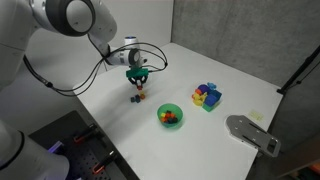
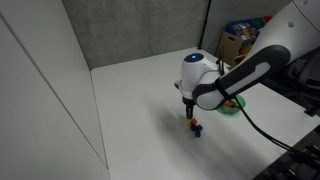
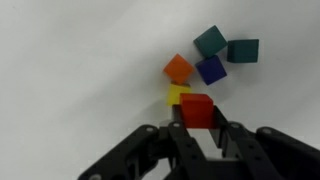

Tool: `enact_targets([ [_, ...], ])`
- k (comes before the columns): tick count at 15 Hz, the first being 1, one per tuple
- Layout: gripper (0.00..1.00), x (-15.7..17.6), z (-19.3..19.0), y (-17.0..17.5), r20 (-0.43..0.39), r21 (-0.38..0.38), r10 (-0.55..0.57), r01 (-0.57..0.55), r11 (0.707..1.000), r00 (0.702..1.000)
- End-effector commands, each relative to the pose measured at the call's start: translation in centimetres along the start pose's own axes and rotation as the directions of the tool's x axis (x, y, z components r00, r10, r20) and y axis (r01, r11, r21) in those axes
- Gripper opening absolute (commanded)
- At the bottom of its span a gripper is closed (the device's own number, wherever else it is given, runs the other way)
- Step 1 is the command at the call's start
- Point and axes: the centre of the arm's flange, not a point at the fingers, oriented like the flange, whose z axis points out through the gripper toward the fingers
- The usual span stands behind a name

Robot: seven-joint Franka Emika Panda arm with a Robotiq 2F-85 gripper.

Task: Put the small orange block in the green bowl

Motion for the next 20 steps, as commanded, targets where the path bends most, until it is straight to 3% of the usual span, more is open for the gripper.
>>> enact_targets([
  [1, 0.10, -1.3, -2.6, 3.4, 0.078, -0.010, 0.131, -0.130, 0.991, 0.988],
  [4, 0.10, -4.0, -3.5, 6.8, 0.141, -0.007, 0.277, -0.279, 0.960, 0.951],
  [7, 0.10, -7.4, -4.0, 10.3, 0.175, -0.015, 0.419, -0.423, 0.906, 0.891],
  [12, 0.10, -13.5, -3.4, 15.6, 0.202, -0.049, 0.636, -0.641, 0.766, 0.745],
  [17, 0.11, -18.7, -1.9, 18.2, 0.217, -0.098, 0.760, -0.760, 0.642, 0.613],
  [18, 0.55, -19.5, -1.9, 18.3, 0.220, -0.104, 0.773, -0.774, 0.625, 0.595],
  [19, 0.56, -20.1, -1.9, 18.3, 0.220, -0.108, 0.785, -0.785, 0.610, 0.579],
  [20, 0.63, -20.6, -1.8, 18.3, 0.224, -0.110, 0.793, -0.794, 0.598, 0.566],
])
